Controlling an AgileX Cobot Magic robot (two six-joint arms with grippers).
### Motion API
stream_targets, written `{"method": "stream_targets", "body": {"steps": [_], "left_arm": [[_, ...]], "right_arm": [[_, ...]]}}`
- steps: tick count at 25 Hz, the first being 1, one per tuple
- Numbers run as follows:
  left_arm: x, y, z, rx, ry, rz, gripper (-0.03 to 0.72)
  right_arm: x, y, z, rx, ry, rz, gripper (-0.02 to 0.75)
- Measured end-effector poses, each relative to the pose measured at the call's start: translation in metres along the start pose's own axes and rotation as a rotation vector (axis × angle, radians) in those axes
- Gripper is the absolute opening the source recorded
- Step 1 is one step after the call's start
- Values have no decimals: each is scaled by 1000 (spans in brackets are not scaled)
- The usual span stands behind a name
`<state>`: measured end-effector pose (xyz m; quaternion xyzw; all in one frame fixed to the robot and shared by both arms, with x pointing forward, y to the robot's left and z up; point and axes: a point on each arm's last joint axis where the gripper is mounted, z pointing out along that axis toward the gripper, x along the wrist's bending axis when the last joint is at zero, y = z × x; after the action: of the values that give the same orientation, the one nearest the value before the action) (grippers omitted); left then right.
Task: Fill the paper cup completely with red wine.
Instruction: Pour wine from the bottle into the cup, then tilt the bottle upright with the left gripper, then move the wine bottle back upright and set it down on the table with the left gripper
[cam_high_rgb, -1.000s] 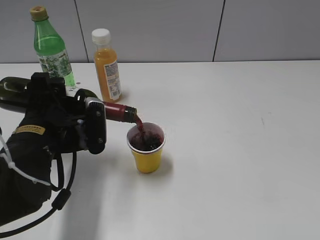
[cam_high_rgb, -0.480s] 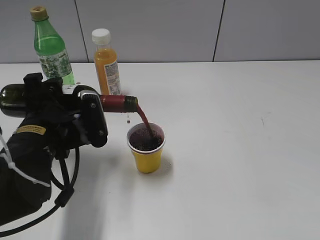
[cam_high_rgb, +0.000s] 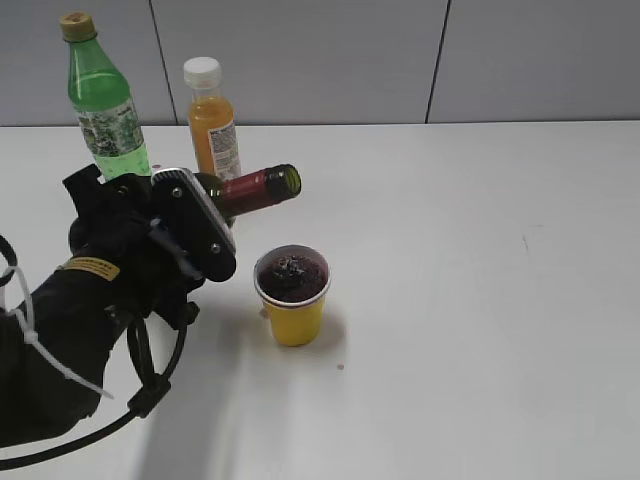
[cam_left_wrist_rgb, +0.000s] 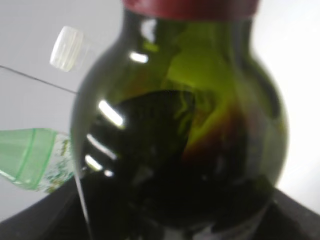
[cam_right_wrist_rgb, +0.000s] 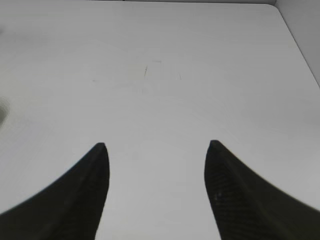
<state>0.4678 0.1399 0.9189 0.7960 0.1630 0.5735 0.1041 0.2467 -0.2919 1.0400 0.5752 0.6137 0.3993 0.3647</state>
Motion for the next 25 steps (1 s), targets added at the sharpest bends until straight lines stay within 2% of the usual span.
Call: {"method": "stream_targets", "body": {"steps": [5,11,17,20,21,24,25], "left_arm": [[-2,8,1,-102,-50,-157,551],[4,1,14,-126,-86,-330,551],[18,-10,31,-189,-129,-588,551],[25,-13,38,-284,-206,-716,551],[28,-15,41,-301,-234,-784,551],[37,-20,49,-358,-331,-921,551],[41,-21,51,-380,-361,-937,551]], "right_arm": [[0,0,0,0,0,0,460],[0,0,0,0,0,0,460],[0,0,0,0,0,-1,460],[0,0,0,0,0,-1,460],[0,0,0,0,0,-1,460],[0,0,0,0,0,-1,460],[0,0,0,0,0,-1,460]]}}
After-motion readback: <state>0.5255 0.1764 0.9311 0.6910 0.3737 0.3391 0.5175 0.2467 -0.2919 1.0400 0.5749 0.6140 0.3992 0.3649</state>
